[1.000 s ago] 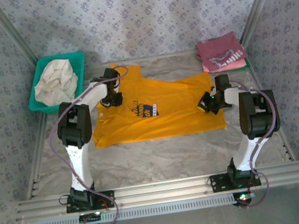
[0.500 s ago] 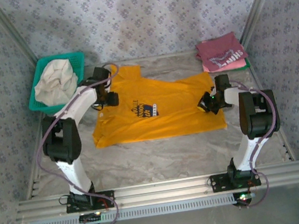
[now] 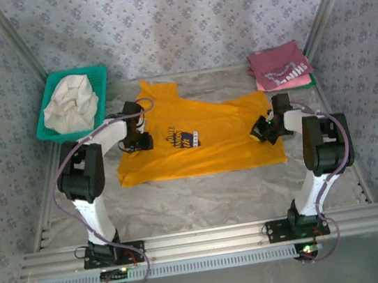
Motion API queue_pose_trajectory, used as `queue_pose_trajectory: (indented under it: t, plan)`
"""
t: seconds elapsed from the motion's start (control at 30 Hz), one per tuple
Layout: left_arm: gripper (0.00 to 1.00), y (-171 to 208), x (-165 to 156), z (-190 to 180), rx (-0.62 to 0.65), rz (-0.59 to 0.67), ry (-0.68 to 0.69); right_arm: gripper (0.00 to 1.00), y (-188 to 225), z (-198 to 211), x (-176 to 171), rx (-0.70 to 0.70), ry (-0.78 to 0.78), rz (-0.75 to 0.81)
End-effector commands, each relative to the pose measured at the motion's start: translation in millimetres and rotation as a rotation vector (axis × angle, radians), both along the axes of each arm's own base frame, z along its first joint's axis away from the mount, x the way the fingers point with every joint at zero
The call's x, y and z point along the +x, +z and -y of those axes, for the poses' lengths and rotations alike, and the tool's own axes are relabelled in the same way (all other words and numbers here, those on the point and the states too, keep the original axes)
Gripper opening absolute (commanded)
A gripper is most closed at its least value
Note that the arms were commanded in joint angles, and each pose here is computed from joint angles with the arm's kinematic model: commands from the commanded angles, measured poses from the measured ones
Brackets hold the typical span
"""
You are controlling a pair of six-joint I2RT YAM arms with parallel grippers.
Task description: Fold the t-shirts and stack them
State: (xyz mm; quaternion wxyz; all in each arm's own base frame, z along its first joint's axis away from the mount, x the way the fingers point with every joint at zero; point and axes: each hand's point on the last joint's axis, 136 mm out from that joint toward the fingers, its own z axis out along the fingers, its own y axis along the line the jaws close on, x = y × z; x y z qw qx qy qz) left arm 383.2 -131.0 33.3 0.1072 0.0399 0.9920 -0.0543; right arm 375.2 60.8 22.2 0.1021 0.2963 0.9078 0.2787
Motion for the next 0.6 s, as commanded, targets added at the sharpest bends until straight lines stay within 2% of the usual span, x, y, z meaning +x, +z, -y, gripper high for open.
queue_pose_trajectory:
  t: [0.0, 0.07, 0.13, 0.2, 0.3, 0.57]
  plan:
    - [0.16, -1, 6, -4, 0.014, 0.013, 0.008, 0.00, 15, 4, -1, -0.019, -0.017, -0.010]
    - [0.15, 5, 8, -5, 0.031, 0.029, 0.010, 0.00, 19, 4, -2, -0.018, -0.016, -0.004]
    - [0.04, 12, 10, -7, 0.047, 0.049, 0.008, 0.00, 21, 3, -2, -0.016, -0.013, 0.002]
    - [0.01, 22, 12, -8, 0.063, 0.070, 0.004, 0.00, 21, 3, -3, -0.015, -0.014, 0.000]
    - [0.00, 39, 18, -7, 0.078, 0.119, -0.006, 0.00, 18, 2, -4, -0.012, -0.016, -0.003]
    - [0.00, 61, 17, -3, 0.072, 0.131, -0.018, 0.00, 16, 1, -4, -0.014, -0.010, -0.007]
